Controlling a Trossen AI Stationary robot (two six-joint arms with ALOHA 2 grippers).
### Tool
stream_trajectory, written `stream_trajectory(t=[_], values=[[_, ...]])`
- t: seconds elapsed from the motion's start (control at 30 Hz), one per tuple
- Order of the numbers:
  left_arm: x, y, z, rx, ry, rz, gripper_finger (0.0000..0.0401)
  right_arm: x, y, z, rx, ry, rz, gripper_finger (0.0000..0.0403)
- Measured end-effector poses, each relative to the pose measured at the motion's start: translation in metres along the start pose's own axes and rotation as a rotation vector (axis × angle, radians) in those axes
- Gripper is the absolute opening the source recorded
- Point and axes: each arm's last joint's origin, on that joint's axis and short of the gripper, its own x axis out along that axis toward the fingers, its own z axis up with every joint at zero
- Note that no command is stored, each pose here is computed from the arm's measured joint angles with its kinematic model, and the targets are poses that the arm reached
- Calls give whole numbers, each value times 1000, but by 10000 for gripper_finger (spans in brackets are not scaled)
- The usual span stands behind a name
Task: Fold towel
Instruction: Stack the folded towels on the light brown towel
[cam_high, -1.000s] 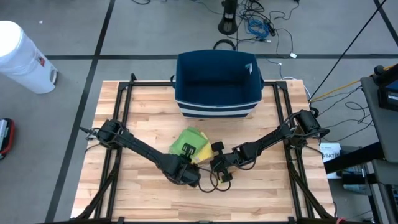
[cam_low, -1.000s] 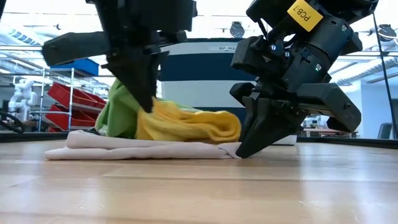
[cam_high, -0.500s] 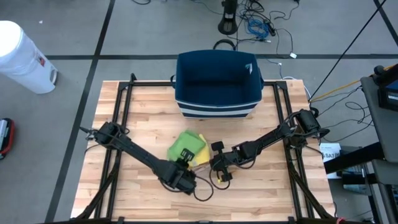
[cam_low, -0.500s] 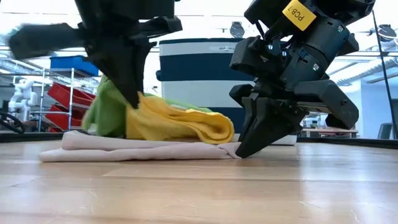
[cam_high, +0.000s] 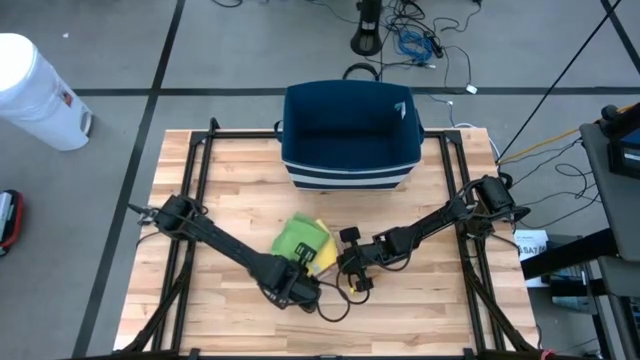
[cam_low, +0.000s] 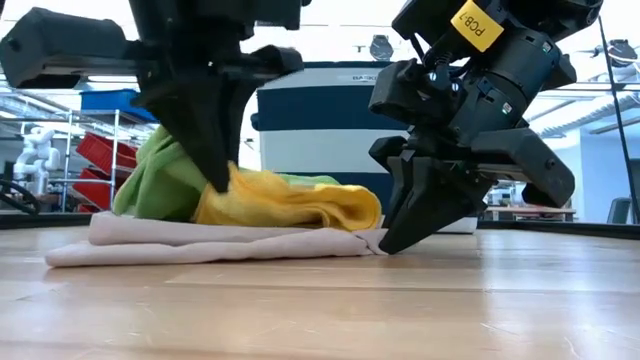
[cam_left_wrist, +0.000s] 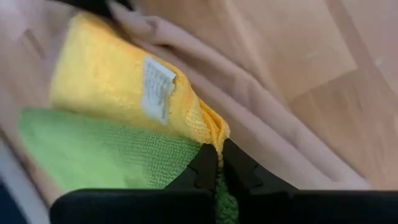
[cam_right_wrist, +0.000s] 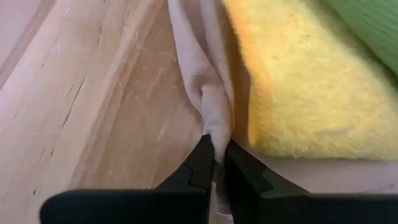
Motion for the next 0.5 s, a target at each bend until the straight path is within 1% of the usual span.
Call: stream_trajectory(t=[0.13, 0.23, 0.33, 0.5], values=[[13, -1, 1, 19, -7, -81, 11, -5, -1, 2, -17, -13, -2, 29], [25, -4, -4, 21, 24, -101, 11, -13, -2, 4, -36, -13, -7, 42], [33, -5, -10, 21, 39, -102, 11, -23, -3, 6, -52, -18, -3, 66], [36, -6, -9, 15, 22, -98, 12, -44, -7, 16, -59, -84, -13, 112]])
